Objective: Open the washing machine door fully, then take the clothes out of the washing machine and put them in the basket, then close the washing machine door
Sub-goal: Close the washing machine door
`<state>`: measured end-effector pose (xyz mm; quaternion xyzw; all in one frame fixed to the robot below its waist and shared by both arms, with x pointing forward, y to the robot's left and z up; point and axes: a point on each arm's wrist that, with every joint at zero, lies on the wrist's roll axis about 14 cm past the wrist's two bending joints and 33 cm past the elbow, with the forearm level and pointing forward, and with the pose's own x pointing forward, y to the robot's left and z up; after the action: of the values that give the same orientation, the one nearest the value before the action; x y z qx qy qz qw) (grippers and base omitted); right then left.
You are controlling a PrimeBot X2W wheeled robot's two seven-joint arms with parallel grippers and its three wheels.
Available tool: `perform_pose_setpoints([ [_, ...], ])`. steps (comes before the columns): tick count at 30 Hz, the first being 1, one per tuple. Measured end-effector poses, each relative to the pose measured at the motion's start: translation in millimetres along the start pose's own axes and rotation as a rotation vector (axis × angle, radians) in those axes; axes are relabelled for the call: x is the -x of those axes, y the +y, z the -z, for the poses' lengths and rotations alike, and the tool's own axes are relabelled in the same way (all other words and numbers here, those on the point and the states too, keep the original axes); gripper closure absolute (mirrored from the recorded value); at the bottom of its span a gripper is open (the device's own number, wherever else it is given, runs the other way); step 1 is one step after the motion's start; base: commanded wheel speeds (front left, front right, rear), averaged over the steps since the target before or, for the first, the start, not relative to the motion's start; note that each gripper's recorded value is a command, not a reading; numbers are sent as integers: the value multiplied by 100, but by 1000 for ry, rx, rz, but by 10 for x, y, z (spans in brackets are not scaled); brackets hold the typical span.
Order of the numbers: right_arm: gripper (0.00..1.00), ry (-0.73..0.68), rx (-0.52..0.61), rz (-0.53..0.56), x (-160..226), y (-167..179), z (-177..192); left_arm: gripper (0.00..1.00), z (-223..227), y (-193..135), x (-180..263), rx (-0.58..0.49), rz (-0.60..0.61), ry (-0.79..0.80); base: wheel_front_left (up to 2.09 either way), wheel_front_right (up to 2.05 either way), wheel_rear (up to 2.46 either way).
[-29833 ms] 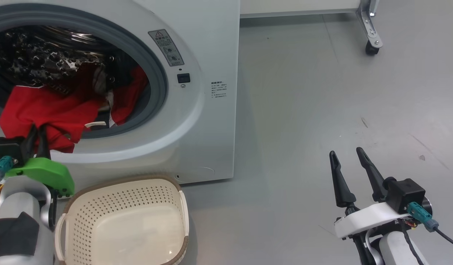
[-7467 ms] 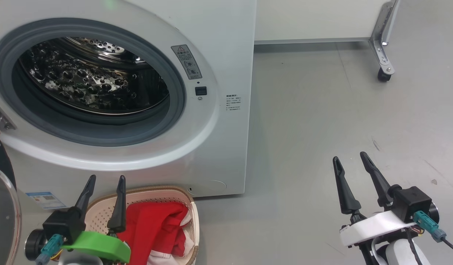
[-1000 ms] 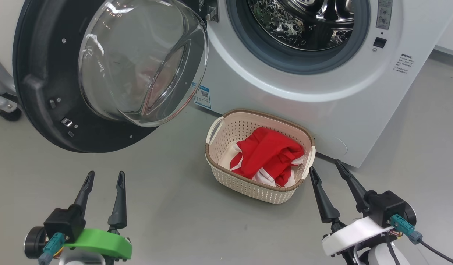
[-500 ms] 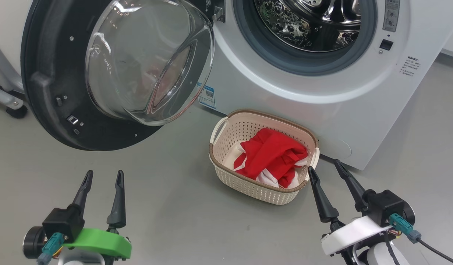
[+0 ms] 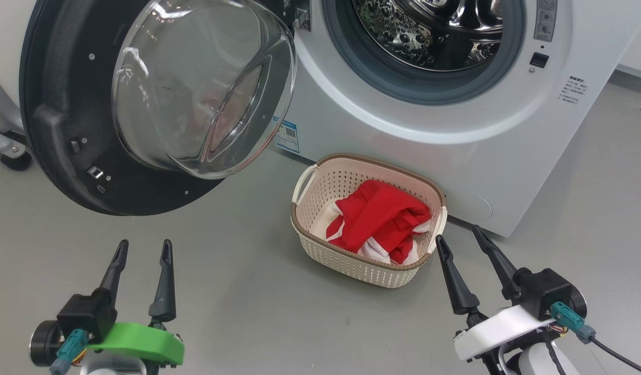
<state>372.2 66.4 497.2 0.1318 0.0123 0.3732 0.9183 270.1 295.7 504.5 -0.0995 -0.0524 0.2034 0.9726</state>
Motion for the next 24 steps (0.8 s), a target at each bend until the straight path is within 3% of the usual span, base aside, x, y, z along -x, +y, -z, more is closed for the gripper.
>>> perform_pose_setpoints([
  [22, 0, -4, -1, 5, -11, -24, -8, 0, 2, -15, -18, -2, 4, 1, 0, 0, 0],
  [23, 0, -3, -2, 6, -11, -26, -6, 7, 5, -16, -18, -3, 4, 2, 0, 0, 0],
  [24, 0, -3, -2, 6, -11, -27, -4, 53, 4, -18, -20, -6, 5, 2, 0, 0, 0],
])
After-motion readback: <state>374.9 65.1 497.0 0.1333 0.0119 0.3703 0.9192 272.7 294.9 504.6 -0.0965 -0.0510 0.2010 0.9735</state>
